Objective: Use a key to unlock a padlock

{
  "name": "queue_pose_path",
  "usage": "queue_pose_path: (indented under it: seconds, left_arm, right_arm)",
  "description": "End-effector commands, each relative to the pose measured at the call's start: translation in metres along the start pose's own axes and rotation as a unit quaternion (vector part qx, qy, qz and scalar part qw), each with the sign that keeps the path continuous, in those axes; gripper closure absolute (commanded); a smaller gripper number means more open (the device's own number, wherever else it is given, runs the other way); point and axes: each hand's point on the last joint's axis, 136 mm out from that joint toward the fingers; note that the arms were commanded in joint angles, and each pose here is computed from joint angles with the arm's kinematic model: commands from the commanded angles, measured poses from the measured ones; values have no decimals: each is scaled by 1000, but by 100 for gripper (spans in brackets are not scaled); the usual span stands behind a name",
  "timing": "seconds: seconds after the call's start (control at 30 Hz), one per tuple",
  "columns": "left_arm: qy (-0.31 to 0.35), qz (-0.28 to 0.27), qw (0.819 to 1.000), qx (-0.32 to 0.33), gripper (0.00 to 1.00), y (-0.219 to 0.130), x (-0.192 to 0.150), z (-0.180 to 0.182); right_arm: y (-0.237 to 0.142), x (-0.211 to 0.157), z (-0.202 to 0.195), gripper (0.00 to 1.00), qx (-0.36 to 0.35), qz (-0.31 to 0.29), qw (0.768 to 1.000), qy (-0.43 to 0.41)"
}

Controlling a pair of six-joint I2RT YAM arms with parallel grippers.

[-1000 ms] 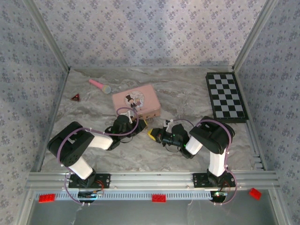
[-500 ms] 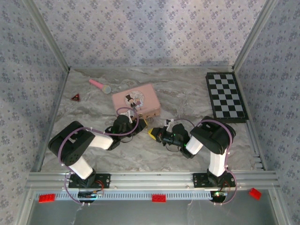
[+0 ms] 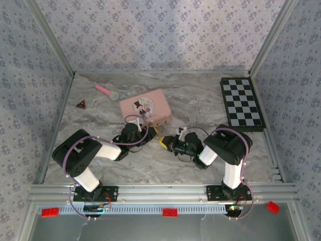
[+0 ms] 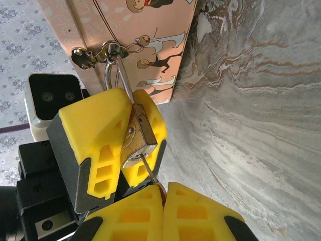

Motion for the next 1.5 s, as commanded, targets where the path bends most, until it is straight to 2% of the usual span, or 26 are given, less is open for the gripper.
queue_pose_path:
  seconds: [0.0, 1.47]
  left_arm:
    - [-22, 22, 997, -68, 90, 4, -1, -36]
    - [-17, 30, 996, -77, 95, 1, -11, -38]
  right_arm:
    - [4, 4, 12, 100, 18, -9, 1000, 1]
    - [17, 19, 35, 100, 50, -18, 998, 17]
Point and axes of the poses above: each hand's point on the last joint's axis, 136 mm out from that joint toward the fingers, its own y axis out along the fingers, its own z axis along the line the jaws close on, x = y × z, and after that the axes turned 9 degrees about -y, right-handed
